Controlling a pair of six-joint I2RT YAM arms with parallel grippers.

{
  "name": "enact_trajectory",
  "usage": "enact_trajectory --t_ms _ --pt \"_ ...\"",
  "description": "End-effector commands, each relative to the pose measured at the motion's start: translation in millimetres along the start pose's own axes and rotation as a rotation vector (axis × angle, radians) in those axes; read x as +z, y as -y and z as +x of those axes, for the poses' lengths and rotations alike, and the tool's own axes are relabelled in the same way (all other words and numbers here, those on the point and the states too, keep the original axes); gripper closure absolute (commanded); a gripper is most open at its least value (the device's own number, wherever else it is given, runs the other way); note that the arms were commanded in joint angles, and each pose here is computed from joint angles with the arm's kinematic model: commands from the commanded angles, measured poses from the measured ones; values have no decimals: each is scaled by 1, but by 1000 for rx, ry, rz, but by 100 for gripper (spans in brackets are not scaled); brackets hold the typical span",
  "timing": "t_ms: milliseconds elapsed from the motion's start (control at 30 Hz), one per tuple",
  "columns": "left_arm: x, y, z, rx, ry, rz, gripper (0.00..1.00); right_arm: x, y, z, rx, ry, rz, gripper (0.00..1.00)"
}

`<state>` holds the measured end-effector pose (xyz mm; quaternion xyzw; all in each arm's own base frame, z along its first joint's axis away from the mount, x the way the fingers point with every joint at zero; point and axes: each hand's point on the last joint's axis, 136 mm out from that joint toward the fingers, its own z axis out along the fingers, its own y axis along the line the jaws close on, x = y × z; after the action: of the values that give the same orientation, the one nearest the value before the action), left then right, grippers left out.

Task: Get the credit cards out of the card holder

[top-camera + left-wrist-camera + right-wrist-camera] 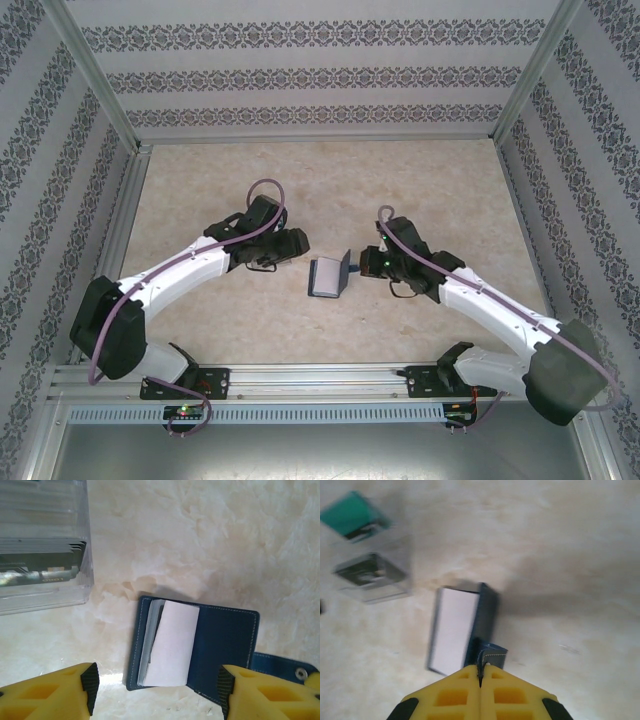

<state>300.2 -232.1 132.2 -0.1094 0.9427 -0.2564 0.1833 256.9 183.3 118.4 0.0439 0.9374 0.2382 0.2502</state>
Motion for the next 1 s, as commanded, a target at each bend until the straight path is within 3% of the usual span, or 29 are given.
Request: enact_trajectory --t_ms 0,33,67,133,167,367,567,633,700,767,967 --pt "9 5 3 18 -32 48 35 5 50 24 13 -71 163 100" --pt "11 7 5 24 -41 56 35 7 56 27 15 -81 183 100" --pt "14 8 6 28 -50 60 35 9 59 28 15 -87 194 88" --pt "18 12 8 37 -67 67 36 14 57 30 18 -98 185 78" --pt "20 12 10 42 -76 65 36 17 56 30 24 -102 179 67" --pt "33 20 20 70 -126 76 37 32 43 25 49 -115 132 57" --pt "48 24 32 87 -173 88 39 45 43 24 48 -152 155 59" --pt "54 25 37 93 -192 91 42 47 48 26 49 -161 181 64" --pt "59 28 42 94 -216 106 46 48 52 27 46 -163 205 80" --pt "65 30 47 96 -236 117 48 50 57 28 47 -170 230 88" --pt "81 33 57 104 -286 128 49 54 58 33 35 -189 244 93"
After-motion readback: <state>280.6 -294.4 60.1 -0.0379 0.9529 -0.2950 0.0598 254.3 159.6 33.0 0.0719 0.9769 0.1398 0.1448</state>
